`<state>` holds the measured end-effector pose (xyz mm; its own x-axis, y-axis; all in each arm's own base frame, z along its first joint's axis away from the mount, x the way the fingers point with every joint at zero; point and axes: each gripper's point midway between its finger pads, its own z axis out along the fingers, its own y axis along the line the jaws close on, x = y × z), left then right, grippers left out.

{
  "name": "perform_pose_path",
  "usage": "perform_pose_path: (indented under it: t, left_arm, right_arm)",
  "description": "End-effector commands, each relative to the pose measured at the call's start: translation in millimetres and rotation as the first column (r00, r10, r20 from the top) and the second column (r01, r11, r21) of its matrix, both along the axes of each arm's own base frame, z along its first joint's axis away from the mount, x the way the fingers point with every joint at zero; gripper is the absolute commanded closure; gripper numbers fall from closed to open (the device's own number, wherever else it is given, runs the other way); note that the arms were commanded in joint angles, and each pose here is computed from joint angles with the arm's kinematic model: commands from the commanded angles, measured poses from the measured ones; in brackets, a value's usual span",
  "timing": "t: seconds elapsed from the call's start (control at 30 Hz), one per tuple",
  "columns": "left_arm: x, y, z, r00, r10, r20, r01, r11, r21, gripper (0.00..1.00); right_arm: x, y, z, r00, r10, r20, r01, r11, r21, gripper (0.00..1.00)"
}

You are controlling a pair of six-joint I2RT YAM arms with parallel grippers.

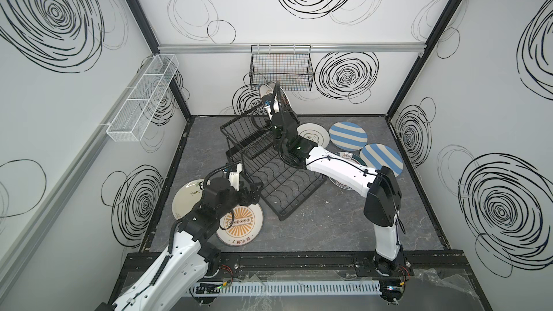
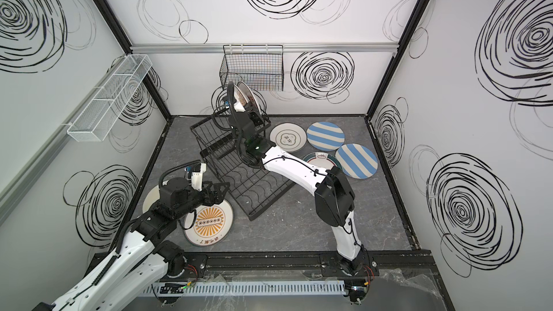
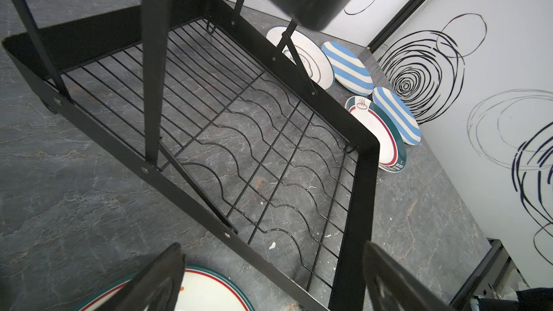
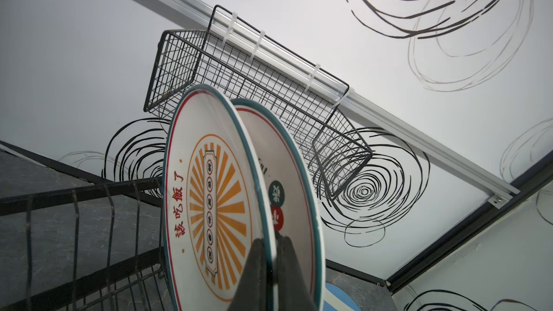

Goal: Load plates into a dish rack
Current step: Place the plate on the dish rack.

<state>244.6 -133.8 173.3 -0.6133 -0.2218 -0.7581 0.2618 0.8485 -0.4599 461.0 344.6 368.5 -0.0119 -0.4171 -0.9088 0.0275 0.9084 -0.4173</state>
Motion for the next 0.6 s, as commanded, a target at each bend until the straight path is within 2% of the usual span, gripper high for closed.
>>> perform_pose_path:
  t: [0.0,0.17,0.27,0.57]
  left_arm:
    - [0.8,-0.4,2.5,1.000,0.003,0.018,-0.003,1.000,-0.001,0.04]
    - [0.4,-0.4,3.4,1.000,0.004,0.021,-0.004,1.000,-0.001,0.04]
    - [0.4,0.2,3.8,1.000,0.007,0.022,-0.007,1.000,0.000,0.04]
    - [0.7,-0.8,4.6,1.000,0.004,0.024,-0.004,1.000,-0.001,0.04]
  right_arm:
    - [3.2,-6.1,9.6,1.000,-0.024,0.003,0.024,1.000,0.010,1.00]
    - [3.3,-6.2,9.8,1.000,-0.025,-0.005,0.025,1.000,0.004,0.92]
    - [2.2,-6.9,14.2,1.000,-0.021,-0.009,0.021,1.000,0.005,0.82]
    - [-15.4,-15.2,43.7,1.000,0.012,-0.014,-0.012,0.998,0.058,0.36]
